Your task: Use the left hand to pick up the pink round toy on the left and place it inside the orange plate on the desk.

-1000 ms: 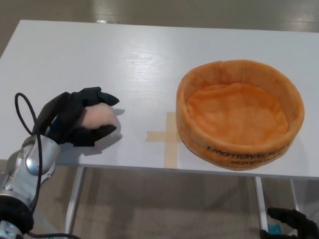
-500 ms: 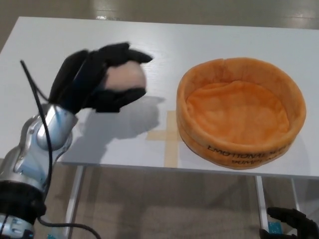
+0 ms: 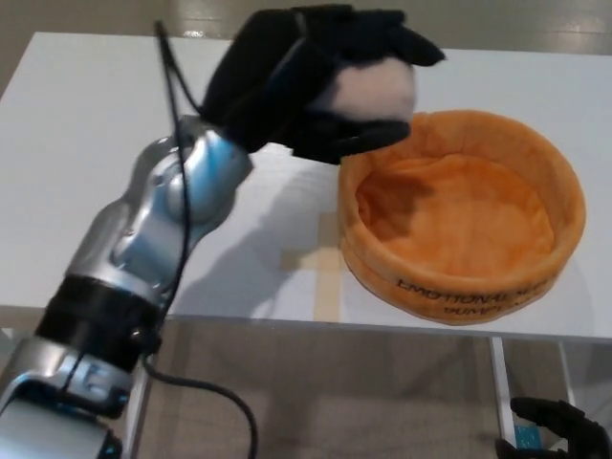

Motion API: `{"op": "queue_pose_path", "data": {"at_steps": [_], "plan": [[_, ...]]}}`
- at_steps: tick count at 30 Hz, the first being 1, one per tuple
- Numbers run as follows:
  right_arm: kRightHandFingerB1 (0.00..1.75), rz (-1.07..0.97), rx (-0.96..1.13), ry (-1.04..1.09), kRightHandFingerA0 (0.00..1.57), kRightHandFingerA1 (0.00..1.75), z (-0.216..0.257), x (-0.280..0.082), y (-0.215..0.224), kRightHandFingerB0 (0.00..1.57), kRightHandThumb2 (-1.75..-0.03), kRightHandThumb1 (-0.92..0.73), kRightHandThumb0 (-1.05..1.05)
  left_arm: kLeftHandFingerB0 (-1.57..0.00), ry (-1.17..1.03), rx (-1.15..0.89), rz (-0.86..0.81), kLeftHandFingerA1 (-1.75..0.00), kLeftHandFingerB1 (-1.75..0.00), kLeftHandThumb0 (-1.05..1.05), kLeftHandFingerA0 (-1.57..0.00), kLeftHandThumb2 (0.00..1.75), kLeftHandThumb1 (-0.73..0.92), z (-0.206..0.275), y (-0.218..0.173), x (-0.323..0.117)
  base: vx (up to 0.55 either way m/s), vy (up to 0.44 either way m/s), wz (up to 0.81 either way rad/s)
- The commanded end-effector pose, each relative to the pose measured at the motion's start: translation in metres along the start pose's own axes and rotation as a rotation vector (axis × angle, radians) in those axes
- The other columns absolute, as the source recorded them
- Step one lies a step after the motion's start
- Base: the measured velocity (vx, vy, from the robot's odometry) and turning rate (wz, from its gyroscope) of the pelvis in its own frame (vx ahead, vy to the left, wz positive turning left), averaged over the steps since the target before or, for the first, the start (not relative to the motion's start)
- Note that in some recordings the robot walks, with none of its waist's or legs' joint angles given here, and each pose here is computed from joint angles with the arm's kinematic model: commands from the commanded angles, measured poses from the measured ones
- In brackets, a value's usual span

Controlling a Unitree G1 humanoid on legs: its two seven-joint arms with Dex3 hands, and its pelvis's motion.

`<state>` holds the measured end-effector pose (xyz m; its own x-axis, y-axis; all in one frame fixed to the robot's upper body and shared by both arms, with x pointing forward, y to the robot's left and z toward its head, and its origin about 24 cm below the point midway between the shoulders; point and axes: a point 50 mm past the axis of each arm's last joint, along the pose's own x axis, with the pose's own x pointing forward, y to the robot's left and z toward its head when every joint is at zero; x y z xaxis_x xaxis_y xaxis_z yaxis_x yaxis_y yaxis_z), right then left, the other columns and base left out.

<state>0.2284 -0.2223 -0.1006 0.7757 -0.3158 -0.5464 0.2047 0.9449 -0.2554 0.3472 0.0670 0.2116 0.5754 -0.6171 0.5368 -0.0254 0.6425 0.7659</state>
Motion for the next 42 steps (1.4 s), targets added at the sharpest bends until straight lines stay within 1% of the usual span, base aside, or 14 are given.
{"op": "queue_pose_path", "data": {"at_steps": [1,2,21,22,23,24,25,26,30,31,37,38,41,42], "plan": [[0.74,0.004,0.004,0.004,0.54,1.02,-0.005,-0.003,0.003,0.52,-0.86,-0.33,-0.20,-0.92,-0.005,0.079,-0.067,-1.54,-0.58,-0.17,-0.90,0.60,0.69,0.006,-0.018,0.014,0.00,0.000,0.00],[0.72,0.006,0.011,0.008,0.57,0.89,-0.004,-0.002,0.004,0.50,-0.91,-0.33,-0.20,-0.96,-0.003,0.095,-0.093,-1.58,-0.62,-0.16,-0.93,0.65,0.67,0.007,-0.030,0.021,0.00,0.000,0.00],[0.74,0.006,0.025,0.004,0.51,1.00,-0.003,-0.003,0.008,0.53,-0.85,-0.33,-0.19,-0.90,0.065,0.133,-0.233,-1.46,-0.56,-0.16,-0.93,0.63,0.71,0.006,-0.082,0.040,0.00,0.000,0.00],[0.75,0.007,0.031,0.009,0.51,1.01,-0.003,-0.003,0.009,0.52,-0.86,-0.34,-0.17,-0.28,0.102,0.164,-0.320,-0.37,-0.31,-0.47,-0.33,0.57,0.56,0.004,-0.088,0.041,0.00,0.000,0.00],[0.76,0.007,0.030,0.010,0.51,1.00,-0.003,-0.003,0.010,0.53,-0.87,-0.33,-0.17,-0.03,0.117,0.186,-0.374,-0.39,-0.30,-0.71,-0.07,0.76,0.45,0.002,-0.091,0.041,0.00,0.000,0.00],[0.76,0.006,0.027,0.010,0.51,1.00,-0.004,-0.003,0.010,0.53,-0.87,-0.33,-0.17,-0.03,0.128,0.208,-0.423,-0.39,-0.30,-0.71,-0.07,0.76,0.45,0.001,-0.093,0.040,0.00,0.000,0.00],[0.76,0.007,0.019,0.006,0.53,1.01,-0.004,-0.004,0.010,0.52,-0.86,-0.34,-0.18,0.00,0.152,0.204,-0.477,-0.08,-0.21,-0.84,0.00,0.60,0.49,0.000,-0.096,0.040,0.00,0.000,0.00],[0.75,0.010,0.017,0.004,0.57,0.92,-0.004,-0.004,0.010,0.52,-0.91,-0.32,-0.22,0.00,0.169,0.199,-0.522,0.00,-0.09,-0.79,0.00,0.85,0.44,0.000,-0.098,0.040,0.00,0.000,0.00],[0.77,0.011,0.025,0.004,0.51,1.04,-0.002,-0.003,0.011,0.53,-0.88,-0.32,-0.19,0.00,0.193,0.200,-0.615,0.00,-0.06,-0.83,0.00,0.89,0.44,0.001,-0.101,0.041,0.00,0.000,0.00],[0.76,0.011,0.025,0.005,0.52,1.03,-0.002,-0.003,0.011,0.53,-0.87,-0.33,-0.18,0.00,0.196,0.192,-0.639,0.00,-0.19,-0.98,0.00,0.68,0.44,0.001,-0.100,0.042,0.00,0.000,0.00],[0.78,0.012,0.026,0.012,0.54,1.04,-0.003,-0.003,0.011,0.53,-0.85,-0.33,-0.18,0.00,0.197,0.175,-0.684,0.00,-0.20,-0.93,0.00,0.62,0.43,0.005,-0.097,0.046,0.00,0.000,0.00],[0.76,0.011,0.025,0.012,0.54,1.01,-0.003,-0.003,0.011,0.53,-0.84,-0.34,-0.18,0.00,0.194,0.174,-0.684,0.00,-0.09,-0.71,0.00,0.85,0.39,0.006,-0.095,0.047,0.00,0.000,0.00],[0.75,0.013,0.022,0.010,0.52,0.99,-0.003,-0.003,0.011,0.52,-0.85,-0.34,-0.16,0.00,0.192,0.177,-0.681,0.00,-0.09,-0.72,0.00,0.85,0.39,0.007,-0.091,0.049,0.00,0.000,0.00],[0.74,0.013,0.019,0.010,0.61,0.84,-0.003,-0.003,0.011,0.52,-0.94,-0.28,-0.14,0.00,0.185,0.173,-0.670,0.00,-0.08,-0.70,0.00,0.84,0.39,0.009,-0.088,0.050,0.00,0.000,0.00]]}}
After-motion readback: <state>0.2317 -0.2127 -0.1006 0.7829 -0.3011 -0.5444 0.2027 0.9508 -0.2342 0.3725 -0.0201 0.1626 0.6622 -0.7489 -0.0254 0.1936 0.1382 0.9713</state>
